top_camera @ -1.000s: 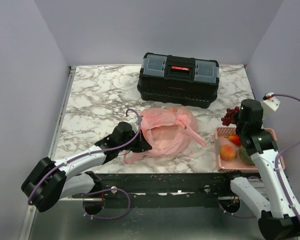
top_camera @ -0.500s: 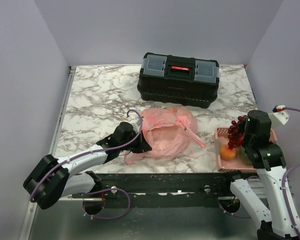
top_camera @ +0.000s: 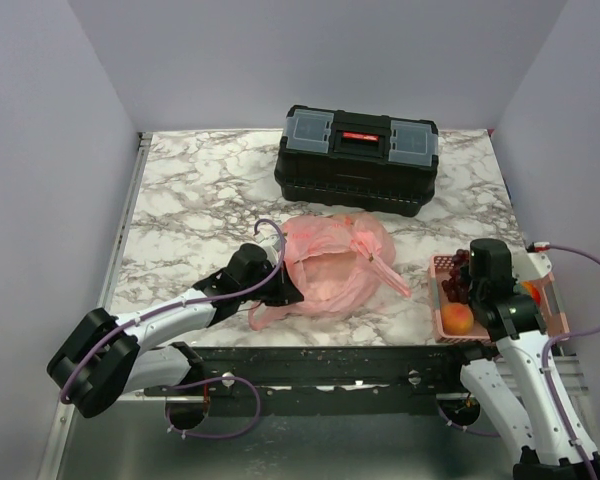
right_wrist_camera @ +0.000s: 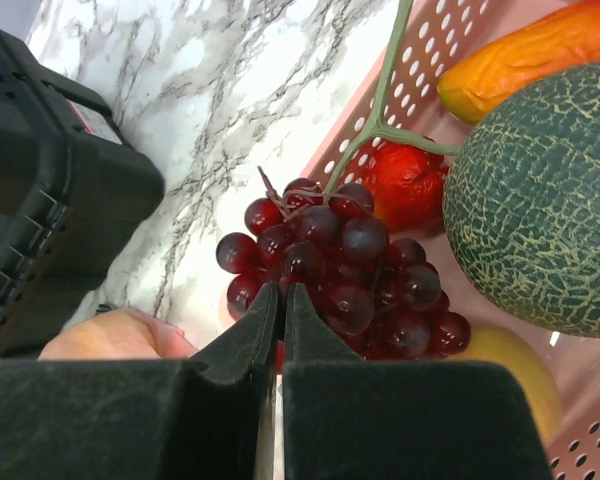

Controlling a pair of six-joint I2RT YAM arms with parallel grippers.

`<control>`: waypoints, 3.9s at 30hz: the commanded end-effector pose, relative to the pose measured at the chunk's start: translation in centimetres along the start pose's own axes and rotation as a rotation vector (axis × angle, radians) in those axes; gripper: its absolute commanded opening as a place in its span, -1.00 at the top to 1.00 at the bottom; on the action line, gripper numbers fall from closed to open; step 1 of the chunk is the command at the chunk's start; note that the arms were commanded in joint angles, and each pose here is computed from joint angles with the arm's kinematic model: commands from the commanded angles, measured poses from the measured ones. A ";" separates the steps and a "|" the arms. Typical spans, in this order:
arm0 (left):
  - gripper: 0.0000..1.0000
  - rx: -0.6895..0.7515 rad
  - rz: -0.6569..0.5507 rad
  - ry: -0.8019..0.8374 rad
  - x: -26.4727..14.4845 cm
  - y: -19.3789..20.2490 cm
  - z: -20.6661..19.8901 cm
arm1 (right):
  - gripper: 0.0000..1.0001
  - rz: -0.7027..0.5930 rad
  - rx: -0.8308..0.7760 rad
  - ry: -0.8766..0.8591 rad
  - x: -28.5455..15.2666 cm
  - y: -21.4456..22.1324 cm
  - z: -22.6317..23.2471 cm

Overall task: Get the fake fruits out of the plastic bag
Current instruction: Place the fake fruit in the bin, then adjust the plastic bag at the center of the board, then take out the fake fruit from the plastic bag.

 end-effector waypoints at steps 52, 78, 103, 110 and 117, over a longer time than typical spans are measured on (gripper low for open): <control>1.00 0.019 -0.032 0.092 -1.2 -1.5 -3.6 | -0.10 0.260 -0.594 -1.473 -17.6 14.9 22.8; 1.00 -0.044 0.147 0.189 2.0 1.6 -3.7 | 0.04 0.184 -0.334 -0.600 -4.1 17.9 9.2; 1.00 0.219 -0.044 0.236 -5.0 -2.8 -11.8 | -0.08 0.127 -0.514 -1.131 -8.6 22.7 22.3; 1.00 0.152 -0.046 0.099 -3.5 -0.1 -6.4 | -0.64 0.096 -0.513 -1.142 -8.3 22.4 21.2; 1.00 0.080 -0.031 -0.087 -2.3 2.2 0.2 | -0.85 0.095 -0.539 -1.149 -8.2 23.2 22.5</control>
Point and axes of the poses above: each gripper's point midway between its finger pads, its own x axis out along the fingers, its own z axis along the line the jaws close on, y = z × x, the point moved 3 cm from there along -x, back along the fingers, and after that the axes turned 11 degrees about -x, right-handed, at the moved point
